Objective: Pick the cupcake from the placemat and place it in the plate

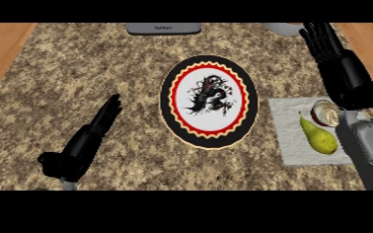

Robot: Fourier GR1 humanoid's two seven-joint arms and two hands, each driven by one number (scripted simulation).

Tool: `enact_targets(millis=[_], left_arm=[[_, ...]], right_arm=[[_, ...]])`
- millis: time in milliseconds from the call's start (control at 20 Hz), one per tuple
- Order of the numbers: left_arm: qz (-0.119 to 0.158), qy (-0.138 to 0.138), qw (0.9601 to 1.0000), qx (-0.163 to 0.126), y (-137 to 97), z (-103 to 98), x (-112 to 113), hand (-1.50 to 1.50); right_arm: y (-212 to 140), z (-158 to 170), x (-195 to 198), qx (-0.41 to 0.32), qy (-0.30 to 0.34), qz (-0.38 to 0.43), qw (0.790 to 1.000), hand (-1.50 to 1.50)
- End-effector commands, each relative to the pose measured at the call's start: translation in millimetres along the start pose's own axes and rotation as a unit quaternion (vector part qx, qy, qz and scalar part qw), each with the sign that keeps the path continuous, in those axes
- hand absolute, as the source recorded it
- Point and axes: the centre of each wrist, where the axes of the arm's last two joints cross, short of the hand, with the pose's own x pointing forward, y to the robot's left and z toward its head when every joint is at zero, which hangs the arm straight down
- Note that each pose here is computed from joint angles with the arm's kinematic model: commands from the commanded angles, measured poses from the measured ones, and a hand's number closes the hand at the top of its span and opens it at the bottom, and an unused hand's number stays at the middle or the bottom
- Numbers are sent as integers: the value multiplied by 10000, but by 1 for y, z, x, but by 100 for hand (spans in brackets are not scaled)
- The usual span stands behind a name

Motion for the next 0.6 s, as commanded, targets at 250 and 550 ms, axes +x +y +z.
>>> enact_targets(millis=[250, 550], left_arm=[[-863, -252, 9836, 1562, 53, -45, 50, 0], [-765, 105, 9870, 1410, 50, -45, 32, 0]], right_arm=[[-1, -10, -16, 25, 1168, -1511, 9816, -150], [-10, 73, -80, 218, 1598, 999, 9818, -150]])
